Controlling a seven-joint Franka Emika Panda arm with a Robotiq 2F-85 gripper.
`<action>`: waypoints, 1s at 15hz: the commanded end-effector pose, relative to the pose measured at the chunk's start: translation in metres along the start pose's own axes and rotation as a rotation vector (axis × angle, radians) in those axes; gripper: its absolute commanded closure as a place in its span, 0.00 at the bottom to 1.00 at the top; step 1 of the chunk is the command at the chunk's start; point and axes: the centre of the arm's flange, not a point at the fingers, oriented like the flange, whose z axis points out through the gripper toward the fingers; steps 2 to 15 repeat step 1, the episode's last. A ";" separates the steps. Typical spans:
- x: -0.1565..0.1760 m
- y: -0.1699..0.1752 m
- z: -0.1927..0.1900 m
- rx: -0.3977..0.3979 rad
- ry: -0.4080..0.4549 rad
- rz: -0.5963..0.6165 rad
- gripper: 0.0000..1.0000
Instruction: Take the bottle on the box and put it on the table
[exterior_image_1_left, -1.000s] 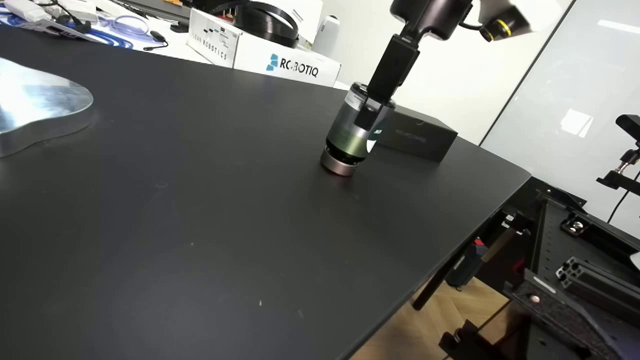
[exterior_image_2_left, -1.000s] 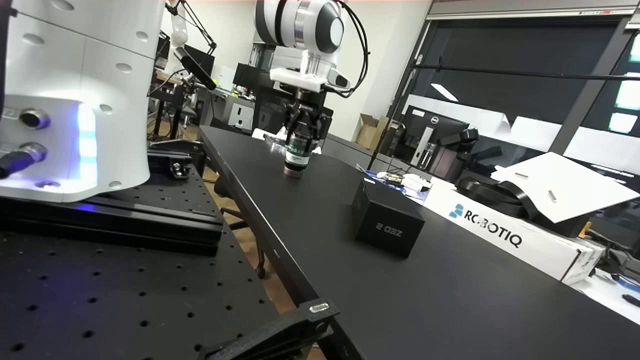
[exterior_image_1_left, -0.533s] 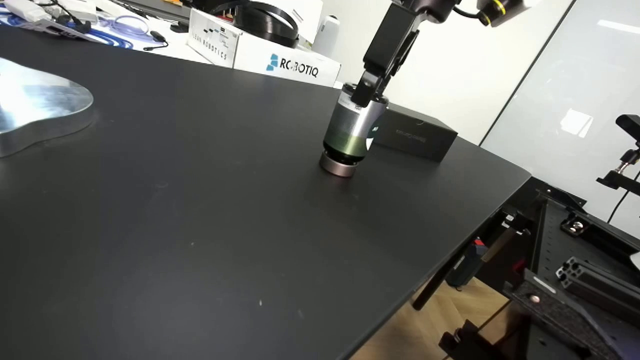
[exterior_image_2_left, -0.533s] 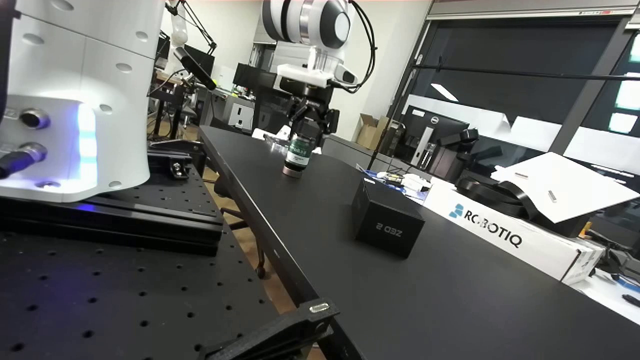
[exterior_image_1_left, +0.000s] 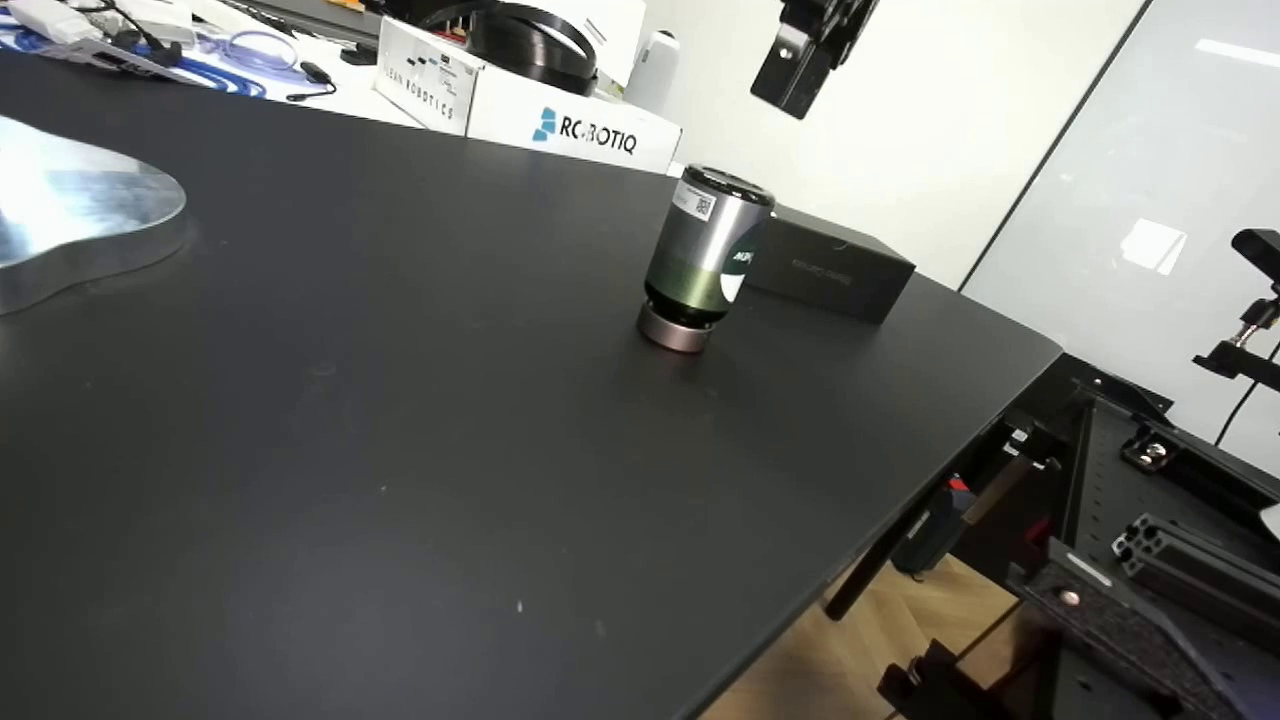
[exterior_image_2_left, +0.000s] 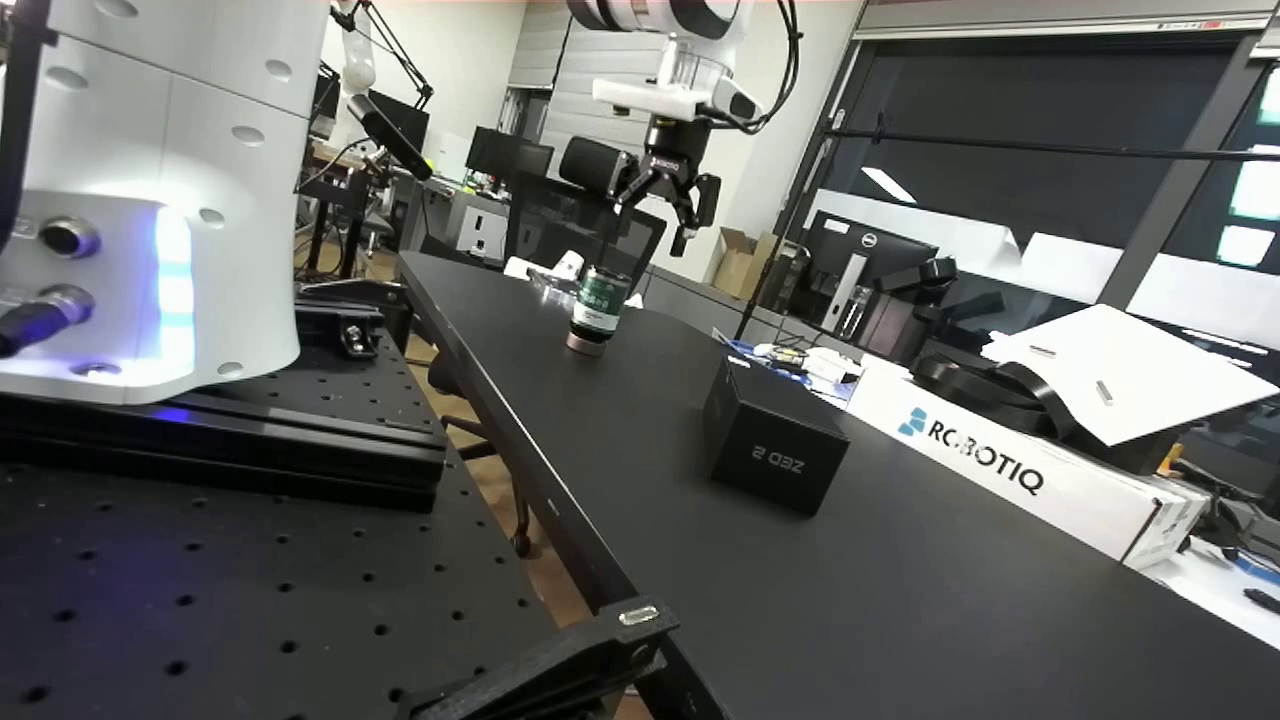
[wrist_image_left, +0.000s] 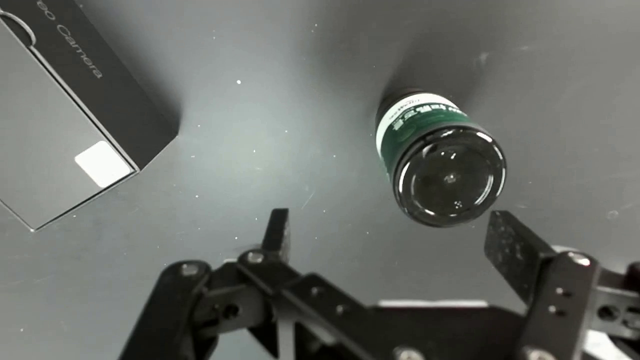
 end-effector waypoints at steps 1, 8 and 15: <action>0.000 0.000 0.000 0.000 0.001 -0.001 0.00; 0.000 0.000 0.000 0.000 0.001 -0.001 0.00; 0.000 0.000 0.000 0.000 0.001 -0.001 0.00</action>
